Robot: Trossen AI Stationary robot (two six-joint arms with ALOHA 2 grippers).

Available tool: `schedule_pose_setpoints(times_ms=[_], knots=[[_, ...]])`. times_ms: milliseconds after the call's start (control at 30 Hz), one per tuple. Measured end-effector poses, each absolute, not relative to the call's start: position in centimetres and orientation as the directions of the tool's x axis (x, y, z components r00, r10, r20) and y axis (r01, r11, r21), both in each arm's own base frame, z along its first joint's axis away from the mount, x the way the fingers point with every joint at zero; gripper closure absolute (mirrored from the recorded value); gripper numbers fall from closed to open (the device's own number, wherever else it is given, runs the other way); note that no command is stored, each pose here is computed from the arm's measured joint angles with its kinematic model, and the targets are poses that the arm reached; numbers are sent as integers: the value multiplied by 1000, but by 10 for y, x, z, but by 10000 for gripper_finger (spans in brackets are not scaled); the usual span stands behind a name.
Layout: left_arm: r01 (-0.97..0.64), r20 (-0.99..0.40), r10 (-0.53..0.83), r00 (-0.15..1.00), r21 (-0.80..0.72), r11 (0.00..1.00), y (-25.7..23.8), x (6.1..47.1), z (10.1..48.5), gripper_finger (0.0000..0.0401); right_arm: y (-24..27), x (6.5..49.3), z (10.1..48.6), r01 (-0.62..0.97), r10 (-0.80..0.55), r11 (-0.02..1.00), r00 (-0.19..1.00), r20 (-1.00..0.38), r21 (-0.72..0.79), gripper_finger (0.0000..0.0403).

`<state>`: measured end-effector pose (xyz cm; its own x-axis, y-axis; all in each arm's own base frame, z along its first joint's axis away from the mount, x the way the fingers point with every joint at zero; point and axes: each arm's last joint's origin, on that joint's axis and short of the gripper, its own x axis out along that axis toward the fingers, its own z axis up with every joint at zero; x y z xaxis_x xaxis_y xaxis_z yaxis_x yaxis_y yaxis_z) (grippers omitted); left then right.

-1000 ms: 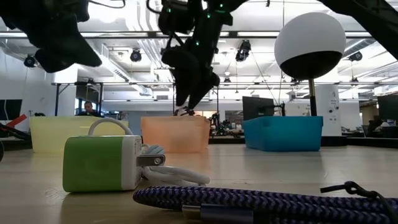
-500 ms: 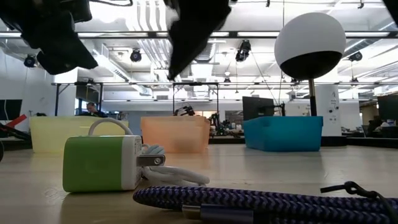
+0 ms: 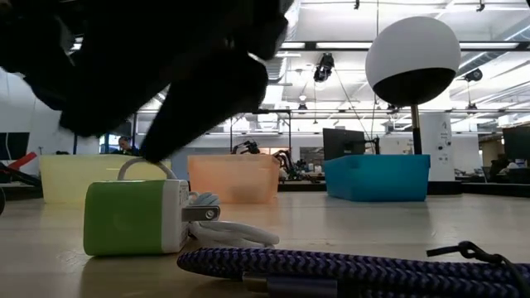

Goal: Pick and place items into bin
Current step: Put the green charger adapter into the orange bin

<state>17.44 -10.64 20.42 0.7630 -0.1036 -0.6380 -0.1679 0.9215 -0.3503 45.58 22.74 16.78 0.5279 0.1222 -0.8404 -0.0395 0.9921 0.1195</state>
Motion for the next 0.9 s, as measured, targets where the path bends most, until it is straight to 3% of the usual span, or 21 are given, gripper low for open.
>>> schedule_pose_setpoints(times_ms=[367,500,700,900], knots=[[-110,-650,-173,740,-370,923,-126,173,195,399,229,459,134,-6,85,996,481,-872,94,124],[-122,-650,-174,739,-384,915,-127,173,195,399,227,454,136,1,86,995,439,-894,96,169],[-133,-644,-156,749,-376,917,-126,173,196,399,224,450,168,50,104,988,477,-872,146,283],[-151,-636,-124,762,-360,921,-125,173,196,399,211,452,175,81,106,984,454,-885,159,284]])
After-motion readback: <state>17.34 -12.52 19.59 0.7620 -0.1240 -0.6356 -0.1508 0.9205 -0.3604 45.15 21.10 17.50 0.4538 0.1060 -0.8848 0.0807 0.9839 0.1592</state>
